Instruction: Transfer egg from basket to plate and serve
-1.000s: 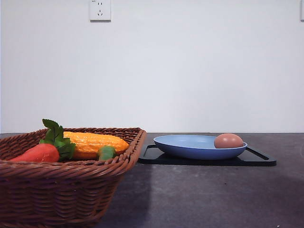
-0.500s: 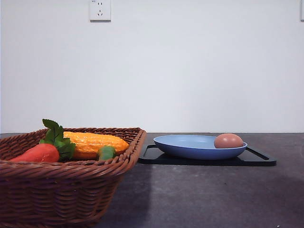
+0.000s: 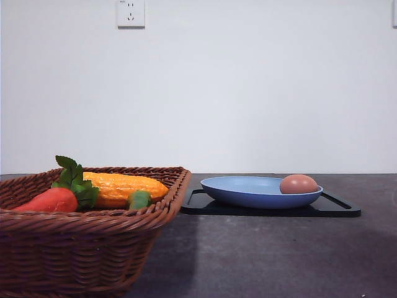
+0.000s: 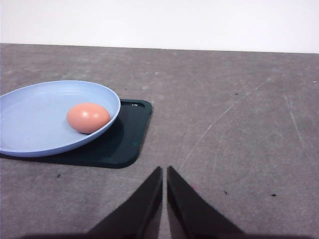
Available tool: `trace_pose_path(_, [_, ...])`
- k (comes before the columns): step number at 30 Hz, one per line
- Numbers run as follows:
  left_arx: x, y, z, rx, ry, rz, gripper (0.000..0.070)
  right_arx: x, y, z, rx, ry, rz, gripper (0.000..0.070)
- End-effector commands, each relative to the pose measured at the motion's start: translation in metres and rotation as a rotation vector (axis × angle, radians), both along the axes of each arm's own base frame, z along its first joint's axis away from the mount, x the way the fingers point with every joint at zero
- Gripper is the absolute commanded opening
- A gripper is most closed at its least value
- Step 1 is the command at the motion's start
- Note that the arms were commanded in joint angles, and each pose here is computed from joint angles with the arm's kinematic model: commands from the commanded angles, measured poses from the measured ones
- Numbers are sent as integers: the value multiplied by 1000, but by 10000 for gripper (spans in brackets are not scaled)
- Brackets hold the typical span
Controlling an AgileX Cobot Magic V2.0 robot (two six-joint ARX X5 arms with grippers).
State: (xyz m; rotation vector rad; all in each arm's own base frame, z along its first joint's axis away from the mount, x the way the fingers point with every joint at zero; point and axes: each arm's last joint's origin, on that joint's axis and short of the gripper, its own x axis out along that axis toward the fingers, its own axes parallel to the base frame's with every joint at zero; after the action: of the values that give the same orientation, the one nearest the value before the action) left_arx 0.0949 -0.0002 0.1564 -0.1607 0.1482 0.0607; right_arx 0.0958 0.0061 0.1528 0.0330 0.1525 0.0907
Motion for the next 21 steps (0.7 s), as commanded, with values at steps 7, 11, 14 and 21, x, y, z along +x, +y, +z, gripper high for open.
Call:
trace_pose_path(7, [1,0,-9,-1,31,-3,0,0,0,-1,12,-5,2,0])
trace_pose_path(11, [1,0,-9,-1,30,-3,0,0,0,-1,12,-5,2,0])
trace_pose_path(14, [1,0,-9,-1,31,-3,0,0,0,-1,12,-5,2,0])
trace_pose_path(21, [1,0,-9,-1,31,-3,0,0,0,-1,12,-5,2,0])
